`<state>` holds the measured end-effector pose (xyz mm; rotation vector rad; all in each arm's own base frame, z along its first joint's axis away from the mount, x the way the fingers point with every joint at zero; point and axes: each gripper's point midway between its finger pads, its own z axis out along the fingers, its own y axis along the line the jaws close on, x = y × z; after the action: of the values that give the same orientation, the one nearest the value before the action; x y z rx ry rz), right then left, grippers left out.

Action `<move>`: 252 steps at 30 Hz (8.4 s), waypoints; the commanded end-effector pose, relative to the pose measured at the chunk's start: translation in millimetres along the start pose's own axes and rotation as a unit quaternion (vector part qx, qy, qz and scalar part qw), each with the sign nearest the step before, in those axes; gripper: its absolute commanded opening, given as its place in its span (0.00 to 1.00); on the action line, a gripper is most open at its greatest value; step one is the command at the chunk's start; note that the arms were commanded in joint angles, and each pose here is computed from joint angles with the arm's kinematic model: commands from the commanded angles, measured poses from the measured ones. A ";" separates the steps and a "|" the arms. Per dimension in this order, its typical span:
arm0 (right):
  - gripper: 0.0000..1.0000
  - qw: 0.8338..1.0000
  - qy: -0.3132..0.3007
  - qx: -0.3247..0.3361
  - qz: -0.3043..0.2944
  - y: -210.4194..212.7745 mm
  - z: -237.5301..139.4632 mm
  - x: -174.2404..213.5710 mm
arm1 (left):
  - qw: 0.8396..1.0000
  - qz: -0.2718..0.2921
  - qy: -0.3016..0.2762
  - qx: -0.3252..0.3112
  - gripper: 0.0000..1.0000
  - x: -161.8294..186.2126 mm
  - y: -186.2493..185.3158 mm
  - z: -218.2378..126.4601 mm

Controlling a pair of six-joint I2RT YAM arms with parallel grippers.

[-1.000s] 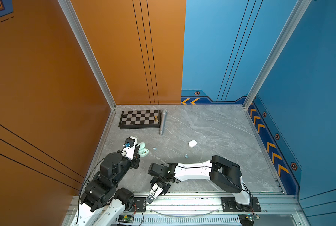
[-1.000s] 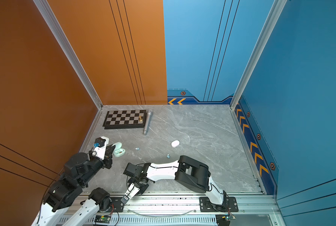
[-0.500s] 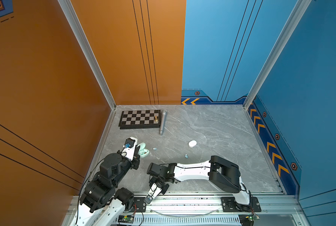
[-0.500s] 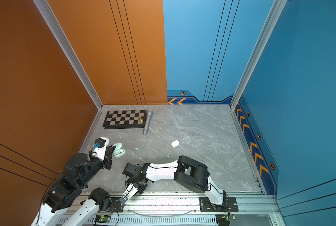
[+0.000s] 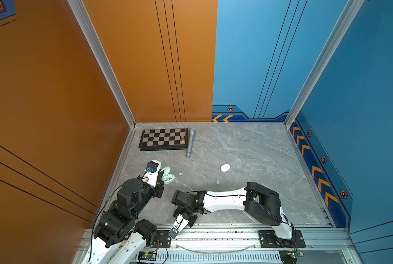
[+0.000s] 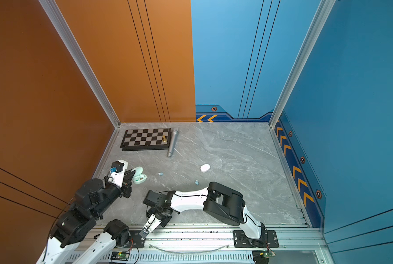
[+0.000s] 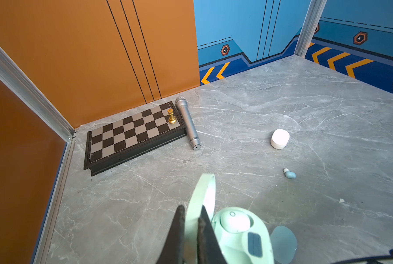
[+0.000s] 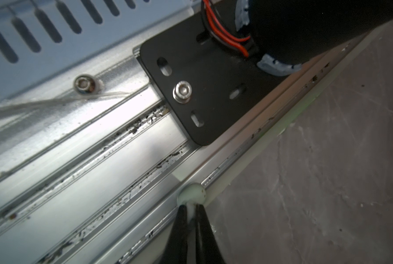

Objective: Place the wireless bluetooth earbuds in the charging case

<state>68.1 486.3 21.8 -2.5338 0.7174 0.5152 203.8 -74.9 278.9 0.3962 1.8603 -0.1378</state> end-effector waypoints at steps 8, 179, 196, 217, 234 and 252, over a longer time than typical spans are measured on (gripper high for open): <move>0.00 0.998 0.039 -0.016 0.036 19.2 1.5 21.4 | 1.000 0.005 -0.006 -0.004 0.00 -6.3 2.0 -5.1; 0.07 0.504 -0.113 0.159 0.842 -93.7 -307.2 159.5 | 0.976 0.042 -0.111 0.185 0.00 -73.6 -115.0 172.5; 0.22 0.507 -0.124 0.149 0.840 -99.6 -306.8 156.3 | 0.977 0.040 -0.107 0.181 0.00 -72.1 -113.5 178.0; 0.18 0.499 -0.125 0.170 0.841 -102.5 -316.3 163.7 | 0.975 0.038 -0.110 0.188 0.00 -75.4 -116.2 180.5; 0.36 0.509 -0.140 0.189 0.828 -106.0 -333.3 153.1 | 0.975 0.035 -0.111 0.188 0.00 -74.8 -116.8 181.5; 0.38 0.186 -0.106 0.378 0.901 12.8 -434.2 255.3 | 0.943 0.117 -0.100 0.296 0.00 -42.7 -186.5 182.7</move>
<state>355.8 221.3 293.5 0.0315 2.4721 0.8625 334.4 -279.7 235.1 0.8338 1.6309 -0.5041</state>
